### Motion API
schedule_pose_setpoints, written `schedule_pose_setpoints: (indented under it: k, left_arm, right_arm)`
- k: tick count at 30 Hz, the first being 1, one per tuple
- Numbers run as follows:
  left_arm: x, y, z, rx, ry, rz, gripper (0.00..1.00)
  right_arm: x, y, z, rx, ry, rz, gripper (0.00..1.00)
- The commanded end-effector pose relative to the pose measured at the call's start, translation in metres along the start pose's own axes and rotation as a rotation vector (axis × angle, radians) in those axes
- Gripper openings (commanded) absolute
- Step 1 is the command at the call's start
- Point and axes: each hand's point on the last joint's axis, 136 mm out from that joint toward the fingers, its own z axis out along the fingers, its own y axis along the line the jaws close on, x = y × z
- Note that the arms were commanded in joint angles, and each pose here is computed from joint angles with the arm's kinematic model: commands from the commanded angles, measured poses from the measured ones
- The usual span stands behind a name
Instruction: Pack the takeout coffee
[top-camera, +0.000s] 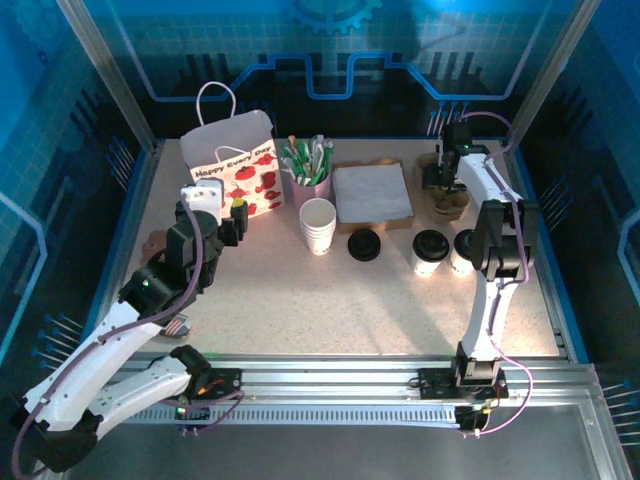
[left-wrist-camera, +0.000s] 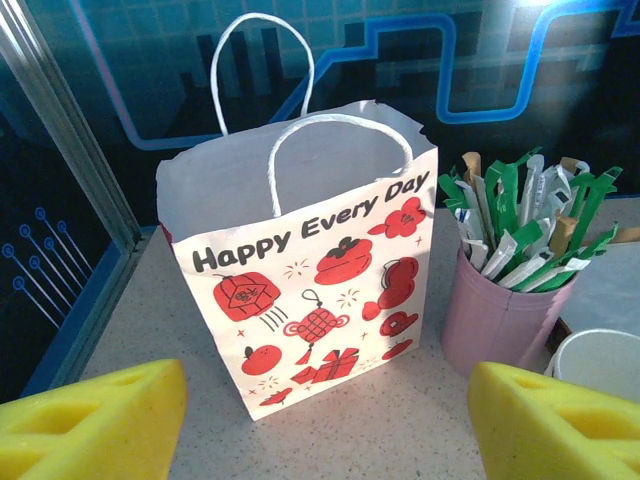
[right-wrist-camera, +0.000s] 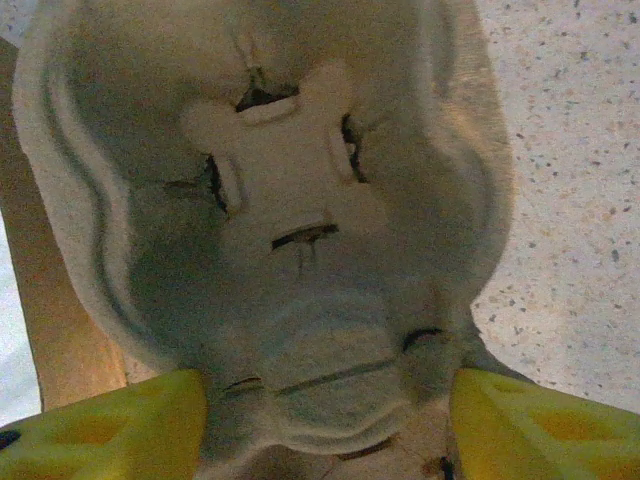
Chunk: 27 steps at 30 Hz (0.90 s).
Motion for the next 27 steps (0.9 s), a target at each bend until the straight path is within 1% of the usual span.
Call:
schedule_pose_setpoints:
  k: [1,3,11,13,21,25,27]
  left_arm:
    - [0.001,0.002,0.002,-0.007,-0.006,-0.008,0.75]
    - [0.001,0.003,0.003,-0.009,-0.002,-0.010,0.75]
    - [0.002,0.004,0.005,-0.011,0.005,-0.015,0.75]
    - [0.002,0.004,0.005,-0.012,0.006,-0.018,0.75]
    - [0.002,0.004,0.005,-0.011,0.005,-0.019,0.75]
    - [0.001,0.005,0.005,-0.011,0.004,-0.020,0.75]
    - [0.001,0.005,0.005,-0.010,0.002,-0.023,0.75]
  right_arm:
    - [-0.008,-0.006,0.005,-0.006,-0.008,-0.018,0.62]
    - [-0.010,-0.007,0.004,0.000,-0.007,-0.023,0.60]
    - [-0.013,-0.014,0.002,0.036,-0.004,-0.028,0.58]
    - [-0.012,-0.014,0.003,0.033,0.009,-0.025,0.55]
    - [-0.009,-0.013,0.005,0.022,0.025,-0.015,0.53]
    - [-0.003,-0.012,0.009,0.017,0.052,-0.010,0.56]
    - [-0.001,-0.012,0.011,0.017,0.057,-0.010,0.56]
